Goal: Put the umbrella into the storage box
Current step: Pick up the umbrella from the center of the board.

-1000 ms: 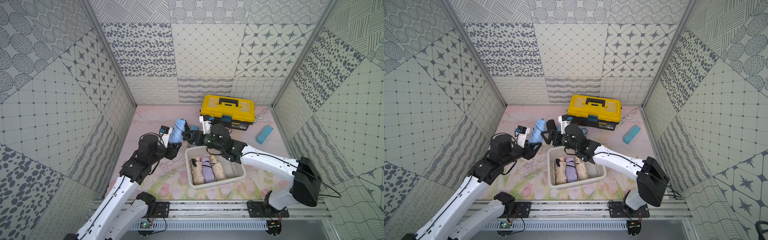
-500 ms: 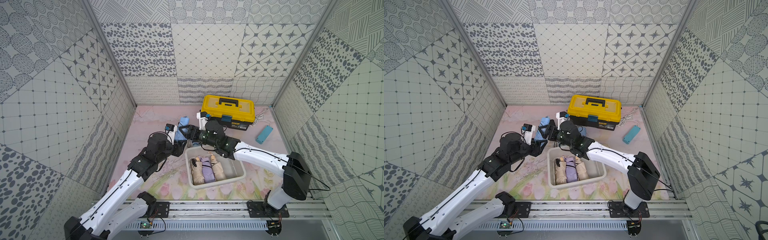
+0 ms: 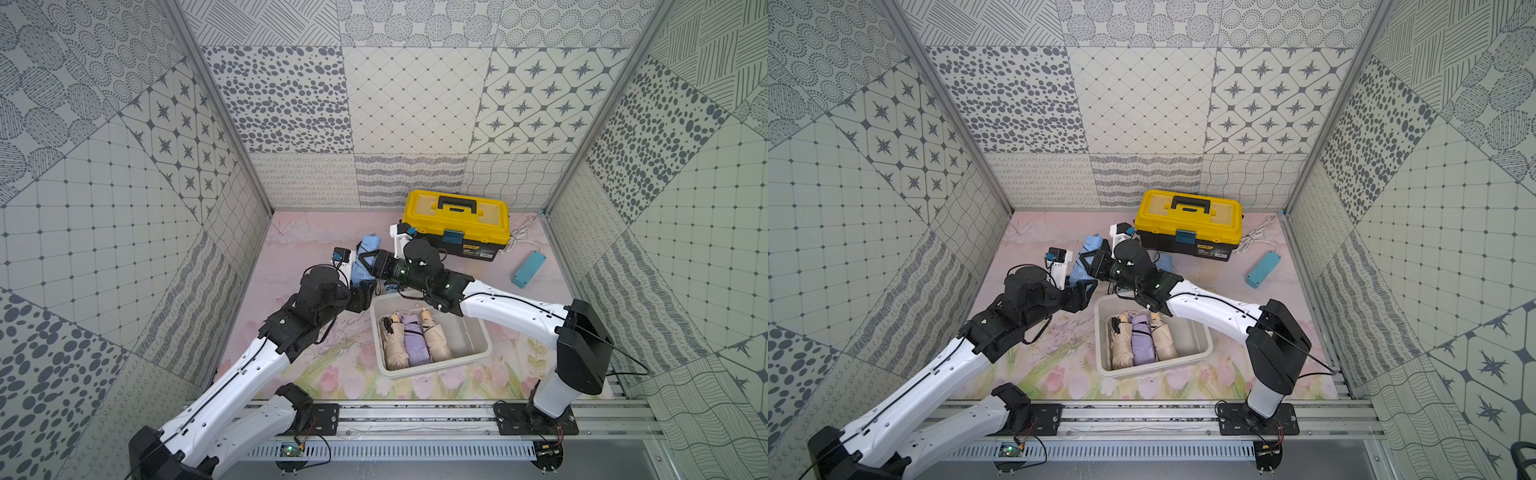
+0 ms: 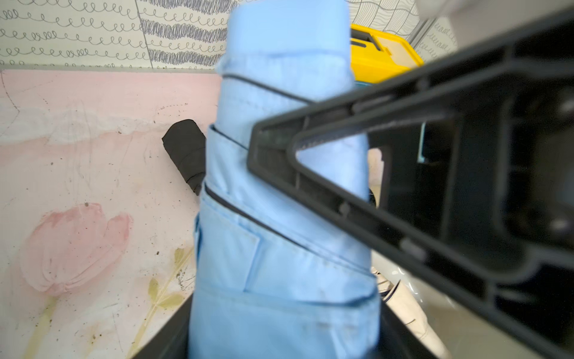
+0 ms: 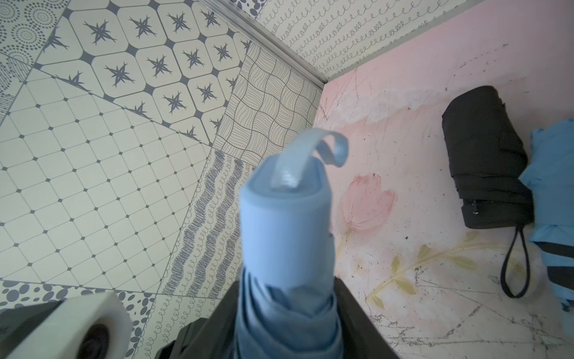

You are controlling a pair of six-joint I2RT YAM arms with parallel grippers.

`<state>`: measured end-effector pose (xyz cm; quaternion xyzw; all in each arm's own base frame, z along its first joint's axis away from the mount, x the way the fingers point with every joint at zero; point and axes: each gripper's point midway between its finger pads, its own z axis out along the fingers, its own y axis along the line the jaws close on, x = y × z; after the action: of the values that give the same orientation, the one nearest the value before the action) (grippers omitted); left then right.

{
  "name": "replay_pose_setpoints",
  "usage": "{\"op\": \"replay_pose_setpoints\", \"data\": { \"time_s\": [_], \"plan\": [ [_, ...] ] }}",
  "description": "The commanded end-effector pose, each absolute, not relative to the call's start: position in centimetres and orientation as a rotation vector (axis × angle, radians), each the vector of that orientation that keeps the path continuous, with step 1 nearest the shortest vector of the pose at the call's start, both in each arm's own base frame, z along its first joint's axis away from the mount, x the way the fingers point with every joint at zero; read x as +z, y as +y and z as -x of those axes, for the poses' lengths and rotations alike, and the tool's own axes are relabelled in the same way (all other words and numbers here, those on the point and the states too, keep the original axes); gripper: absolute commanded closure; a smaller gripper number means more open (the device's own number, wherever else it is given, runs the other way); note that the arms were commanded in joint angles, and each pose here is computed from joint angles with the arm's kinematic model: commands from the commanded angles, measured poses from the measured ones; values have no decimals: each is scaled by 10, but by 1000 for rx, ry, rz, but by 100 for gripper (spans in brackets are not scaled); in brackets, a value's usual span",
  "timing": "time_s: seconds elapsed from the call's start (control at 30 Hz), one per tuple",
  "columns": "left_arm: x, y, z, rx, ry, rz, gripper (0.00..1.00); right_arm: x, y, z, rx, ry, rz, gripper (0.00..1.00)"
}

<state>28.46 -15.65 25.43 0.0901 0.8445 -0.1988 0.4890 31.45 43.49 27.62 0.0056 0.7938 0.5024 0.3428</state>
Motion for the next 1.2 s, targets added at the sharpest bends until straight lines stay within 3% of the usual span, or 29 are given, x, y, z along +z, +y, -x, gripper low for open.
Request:
{"op": "replay_pose_setpoints", "data": {
  "time_s": [0.0, 0.1, 0.4, 0.67, 0.9, 1.17],
  "plan": [
    [288, -163, -287, -529, 1947, -237, 18, 292, 434, -324, 1312, 2014, -41, 55],
    [292, -158, -284, -528, 1933, -212, 1, 297, 427, -331, 1293, 2011, -53, 56],
    [295, -135, -265, -540, 1936, -70, 1, 301, 377, -344, 1204, 2029, -64, 68],
    [272, -106, -261, -407, 2016, 51, 1, 298, 362, -343, 1220, 2030, -73, 89],
    [271, -107, -262, -413, 2050, 40, 1, 311, 344, -326, 1199, 2039, -19, 93],
    [256, -127, -249, -545, 2207, 7, 1, 313, 278, -268, 990, 2227, 128, 95]
  ]
}}
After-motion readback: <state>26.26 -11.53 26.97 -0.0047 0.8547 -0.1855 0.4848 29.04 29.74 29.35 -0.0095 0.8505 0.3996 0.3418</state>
